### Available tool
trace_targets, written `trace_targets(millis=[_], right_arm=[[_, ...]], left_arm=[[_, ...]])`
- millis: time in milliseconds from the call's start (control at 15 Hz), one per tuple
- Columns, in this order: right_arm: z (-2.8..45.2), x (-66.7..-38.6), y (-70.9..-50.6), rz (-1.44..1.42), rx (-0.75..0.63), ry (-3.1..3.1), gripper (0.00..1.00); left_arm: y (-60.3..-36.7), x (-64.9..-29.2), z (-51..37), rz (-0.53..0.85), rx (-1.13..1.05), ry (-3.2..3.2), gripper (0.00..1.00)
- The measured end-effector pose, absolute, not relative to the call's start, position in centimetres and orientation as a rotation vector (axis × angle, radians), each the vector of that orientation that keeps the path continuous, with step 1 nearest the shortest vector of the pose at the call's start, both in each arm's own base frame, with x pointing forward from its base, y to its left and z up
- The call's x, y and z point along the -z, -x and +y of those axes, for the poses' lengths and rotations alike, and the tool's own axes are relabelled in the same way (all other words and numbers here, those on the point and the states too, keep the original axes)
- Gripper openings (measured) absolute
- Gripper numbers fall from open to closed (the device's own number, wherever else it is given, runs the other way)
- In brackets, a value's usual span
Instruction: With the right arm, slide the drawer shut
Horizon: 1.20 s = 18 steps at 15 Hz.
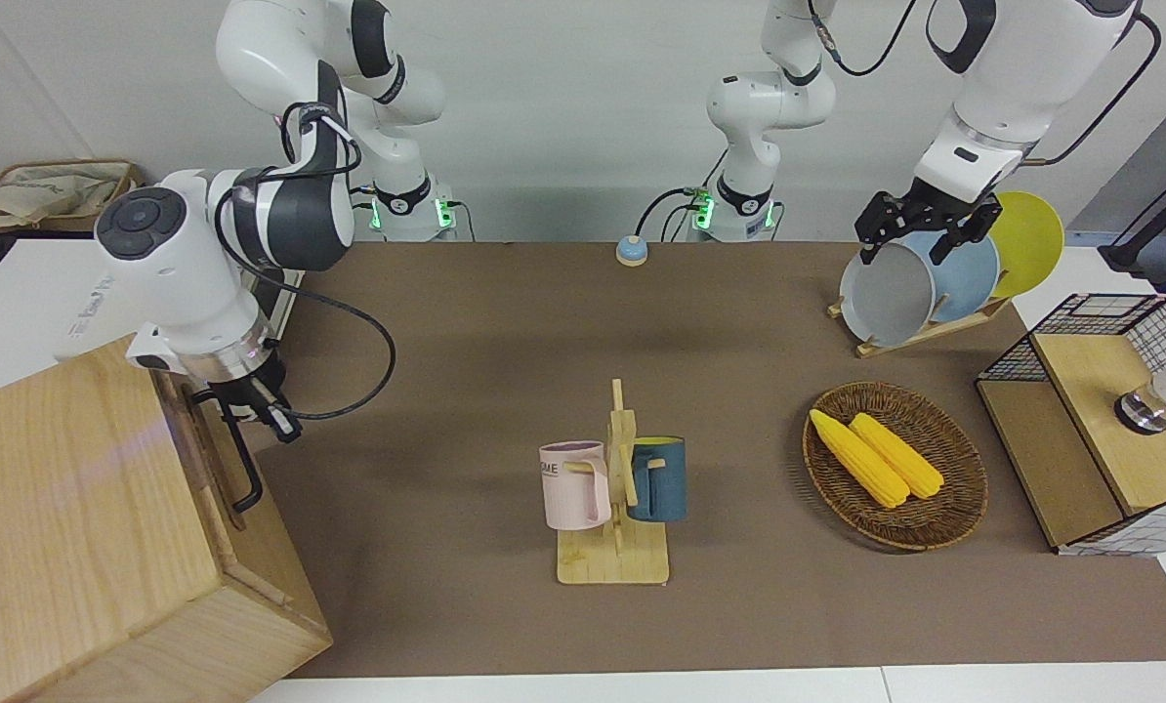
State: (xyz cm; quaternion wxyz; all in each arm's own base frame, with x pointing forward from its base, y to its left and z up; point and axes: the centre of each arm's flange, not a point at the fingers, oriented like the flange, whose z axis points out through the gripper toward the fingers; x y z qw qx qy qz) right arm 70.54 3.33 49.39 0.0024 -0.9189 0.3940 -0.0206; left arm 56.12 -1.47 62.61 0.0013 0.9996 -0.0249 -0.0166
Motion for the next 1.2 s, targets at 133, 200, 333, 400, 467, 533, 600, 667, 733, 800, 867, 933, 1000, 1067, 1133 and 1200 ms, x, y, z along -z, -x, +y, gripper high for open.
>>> trace_targets(millis=[133, 200, 333, 400, 467, 533, 600, 667, 733, 800, 867, 933, 1000, 1067, 1133, 1200], right_arm=[[5.6, -50.8, -69.9, 1.173, 0.064, 2.906, 0.01], [6.4, -51.4, -69.5, 1.140, 0.062, 2.919, 0.01], [7.6, -52.9, -68.5, 1.046, 0.048, 2.957, 0.01], [8.0, -53.7, -68.0, 0.990, 0.040, 2.977, 0.01], [8.3, -54.5, -67.5, 0.935, 0.034, 2.995, 0.01], [8.5, -55.3, -67.0, 0.880, 0.031, 3.012, 0.01], [8.6, -56.1, -66.5, 0.820, 0.028, 3.028, 0.01], [8.5, -57.0, -65.9, 0.758, 0.020, 3.045, 0.01], [8.5, -57.7, -65.4, 0.703, 0.013, 3.059, 0.01], [8.4, -58.5, -64.9, 0.645, 0.011, 3.071, 0.01], [8.3, -59.2, -64.4, 0.589, 0.007, 3.081, 0.01], [8.3, -59.9, -63.9, 0.528, 0.000, 3.092, 0.01], [8.3, -60.6, -63.4, 0.464, 0.003, 3.101, 0.01], [8.3, -61.5, -62.9, 0.389, 0.012, 3.108, 0.01], [8.4, -62.4, -62.3, 0.299, 0.027, 3.114, 0.01], [8.3, -63.0, -61.9, 0.240, 0.035, 3.117, 0.01]], left_arm=[[-56.1, -62.6, -1.5, -0.078, 0.052, -3.138, 1.00], [-56.1, -62.6, -1.5, -0.078, 0.052, -3.138, 1.00], [-56.1, -62.6, -1.5, -0.078, 0.052, -3.138, 1.00], [-56.1, -62.6, -1.5, -0.078, 0.052, -3.138, 1.00], [-56.1, -62.6, -1.5, -0.078, 0.052, -3.138, 1.00], [-56.1, -62.6, -1.5, -0.078, 0.052, -3.138, 1.00], [-56.1, -62.6, -1.5, -0.078, 0.052, -3.138, 1.00], [-56.1, -62.6, -1.5, -0.078, 0.052, -3.138, 1.00], [-56.1, -62.6, -1.5, -0.078, 0.052, -3.138, 1.00], [-56.1, -62.6, -1.5, -0.078, 0.052, -3.138, 1.00], [-56.1, -62.6, -1.5, -0.078, 0.052, -3.138, 1.00], [-56.1, -62.6, -1.5, -0.078, 0.052, -3.138, 1.00], [-56.1, -62.6, -1.5, -0.078, 0.052, -3.138, 1.00], [-56.1, -62.6, -1.5, -0.078, 0.052, -3.138, 1.00], [-56.1, -62.6, -1.5, -0.078, 0.052, -3.138, 1.00], [-56.1, -62.6, -1.5, -0.078, 0.052, -3.138, 1.00]])
